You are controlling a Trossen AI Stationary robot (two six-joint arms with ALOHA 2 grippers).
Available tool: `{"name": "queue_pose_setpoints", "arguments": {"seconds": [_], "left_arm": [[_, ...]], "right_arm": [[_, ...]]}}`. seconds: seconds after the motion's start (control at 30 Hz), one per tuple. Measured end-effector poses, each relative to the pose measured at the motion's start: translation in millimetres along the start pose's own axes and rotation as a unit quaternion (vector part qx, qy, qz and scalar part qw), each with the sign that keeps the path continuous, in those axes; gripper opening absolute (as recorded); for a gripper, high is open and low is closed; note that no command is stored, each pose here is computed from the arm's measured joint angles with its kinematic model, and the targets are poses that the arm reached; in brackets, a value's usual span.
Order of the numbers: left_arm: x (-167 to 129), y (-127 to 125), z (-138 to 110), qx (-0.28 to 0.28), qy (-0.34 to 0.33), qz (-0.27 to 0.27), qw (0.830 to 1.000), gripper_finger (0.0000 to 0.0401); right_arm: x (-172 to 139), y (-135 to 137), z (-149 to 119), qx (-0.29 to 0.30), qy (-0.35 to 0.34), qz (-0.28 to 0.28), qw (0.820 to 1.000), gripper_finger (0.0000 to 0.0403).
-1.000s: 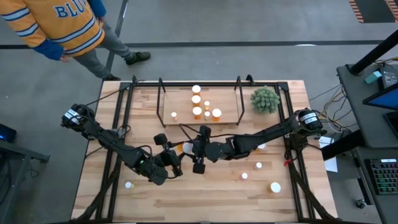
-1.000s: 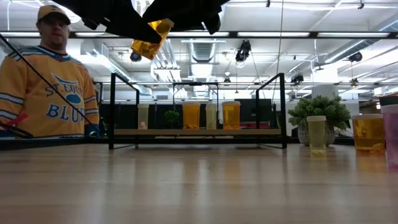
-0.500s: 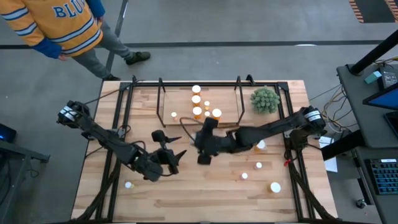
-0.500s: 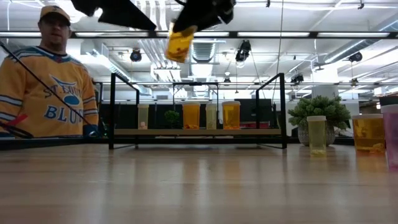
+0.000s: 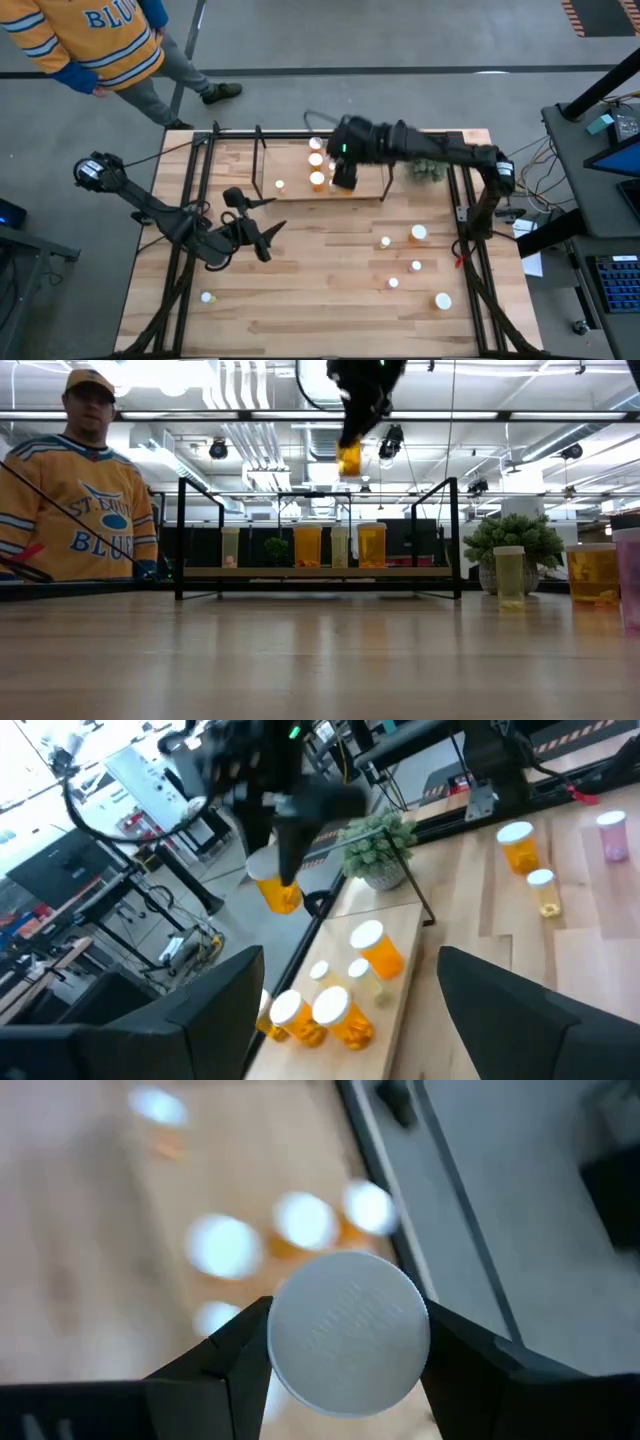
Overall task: Pick and place medicine bottles onto shelf by color
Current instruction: Put the large orange pill bottle on the shelf aligned with the other large orange pill bottle
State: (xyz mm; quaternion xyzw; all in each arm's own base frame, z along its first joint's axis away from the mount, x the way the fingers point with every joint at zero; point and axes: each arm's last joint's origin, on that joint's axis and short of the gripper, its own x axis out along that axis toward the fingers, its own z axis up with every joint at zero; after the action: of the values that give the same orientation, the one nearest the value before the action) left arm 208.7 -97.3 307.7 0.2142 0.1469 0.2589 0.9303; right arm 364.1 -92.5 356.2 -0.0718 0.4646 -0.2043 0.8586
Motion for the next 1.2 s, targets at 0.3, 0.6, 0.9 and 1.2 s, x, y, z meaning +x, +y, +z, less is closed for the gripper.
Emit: {"name": "queue_pose_setpoints", "arguments": {"seconds": [0.3,0.6,0.9,1.2], "left_arm": [[-2,8,2,0.022,-0.003,0.005,1.000,0.0280],[3,11,1,0.029,0.003,0.017,0.999,0.0280],[10,16,0,0.046,0.013,0.033,0.998,0.0280],[19,21,-5,0.055,0.027,0.054,0.997,0.0280]], "right_arm": [[44,-71,-40,-0.005,0.102,-0.030,0.994,0.0196],[64,-69,-48,-0.025,0.104,0.022,0.994,0.0196],[47,-65,-14,-0.025,-0.022,0.054,0.998,0.0196],[50,-68,-9,-0.003,-0.088,0.146,0.985,0.0196]]}}
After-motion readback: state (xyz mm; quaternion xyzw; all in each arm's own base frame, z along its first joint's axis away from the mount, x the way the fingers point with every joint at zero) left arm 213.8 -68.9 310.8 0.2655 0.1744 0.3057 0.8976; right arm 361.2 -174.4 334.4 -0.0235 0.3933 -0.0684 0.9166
